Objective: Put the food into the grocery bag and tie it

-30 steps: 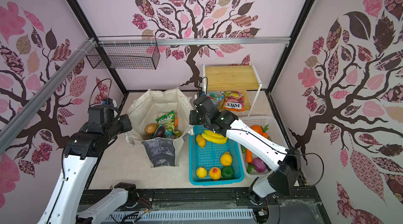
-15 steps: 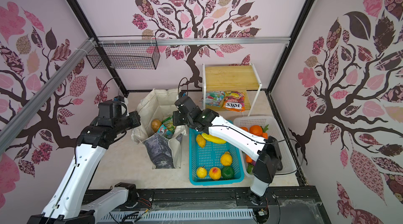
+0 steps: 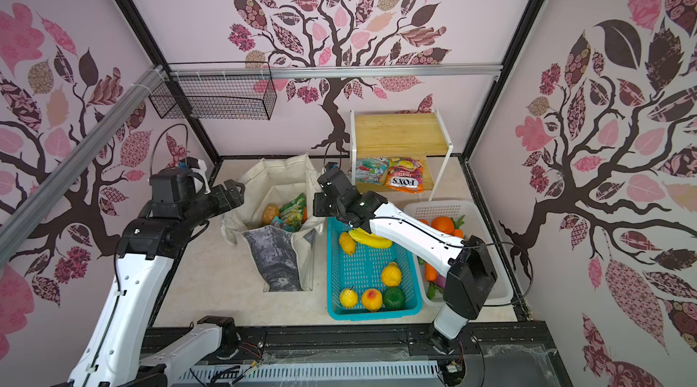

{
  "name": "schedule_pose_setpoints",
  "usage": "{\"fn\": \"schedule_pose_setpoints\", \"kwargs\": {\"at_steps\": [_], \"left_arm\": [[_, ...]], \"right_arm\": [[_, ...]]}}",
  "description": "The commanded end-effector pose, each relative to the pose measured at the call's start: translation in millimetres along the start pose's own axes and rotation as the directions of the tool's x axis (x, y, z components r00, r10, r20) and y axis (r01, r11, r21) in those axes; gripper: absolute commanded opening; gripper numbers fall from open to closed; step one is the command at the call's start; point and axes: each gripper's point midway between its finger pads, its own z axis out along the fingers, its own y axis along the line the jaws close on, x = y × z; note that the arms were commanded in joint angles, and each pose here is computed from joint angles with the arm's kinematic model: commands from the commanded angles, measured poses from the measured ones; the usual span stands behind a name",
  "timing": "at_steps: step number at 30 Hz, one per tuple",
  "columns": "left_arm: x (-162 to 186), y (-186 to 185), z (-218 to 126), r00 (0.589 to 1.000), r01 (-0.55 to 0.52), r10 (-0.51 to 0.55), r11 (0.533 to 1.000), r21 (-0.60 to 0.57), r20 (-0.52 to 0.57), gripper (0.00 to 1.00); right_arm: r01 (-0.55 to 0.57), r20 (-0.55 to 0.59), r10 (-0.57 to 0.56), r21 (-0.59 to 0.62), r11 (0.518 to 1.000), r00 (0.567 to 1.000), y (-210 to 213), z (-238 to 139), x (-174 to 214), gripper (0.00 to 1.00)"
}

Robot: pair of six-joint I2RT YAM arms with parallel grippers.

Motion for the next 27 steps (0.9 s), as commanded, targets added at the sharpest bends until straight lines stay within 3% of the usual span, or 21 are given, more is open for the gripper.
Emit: {"fn": "schedule_pose_setpoints", "kwargs": {"at_steps": [1,4,8,13,16,20,23,27], "left_arm": [[-32,2,-27,0.994,0.053,-0.051,0.998,-0.020,0.098,0.97],[-22,34,-23,0.971,0.233,-0.232,0.972,-0.010,0.057,0.98],[7,89,-12,0.891,0.454,-0.453,0.891,-0.022,0.043,0.95],[70,114,22,0.849,0.519,-0.524,0.851,-0.081,-0.062,0.89],[95,117,28,0.830,0.548,-0.552,0.833,-0.073,-0.071,0.87],[119,117,41,0.793,0.601,-0.601,0.799,-0.039,-0.100,0.97],[134,122,51,0.780,0.614,-0.615,0.788,-0.046,-0.119,0.98],[140,113,69,0.731,0.677,-0.663,0.735,0.051,-0.161,0.98]], "right_arm": [[-0.029,0.042,0.032,-0.063,0.998,0.999,8,-16,-11,0.00],[-0.016,0.023,0.018,-0.056,0.998,1.000,6,-14,-6,0.00],[-0.004,0.017,0.005,-0.051,0.999,1.000,3,-15,-4,0.00],[-0.001,0.007,0.001,-0.074,0.997,1.000,5,-16,-1,0.00],[-0.002,-0.003,0.002,-0.080,0.997,1.000,5,-14,4,0.00],[-0.012,0.001,0.013,-0.090,0.996,1.000,3,-16,7,0.00],[-0.015,0.004,0.016,-0.103,0.995,1.000,3,-18,9,0.00],[-0.014,0.013,0.016,-0.102,0.995,1.000,2,-20,9,0.00]]}}
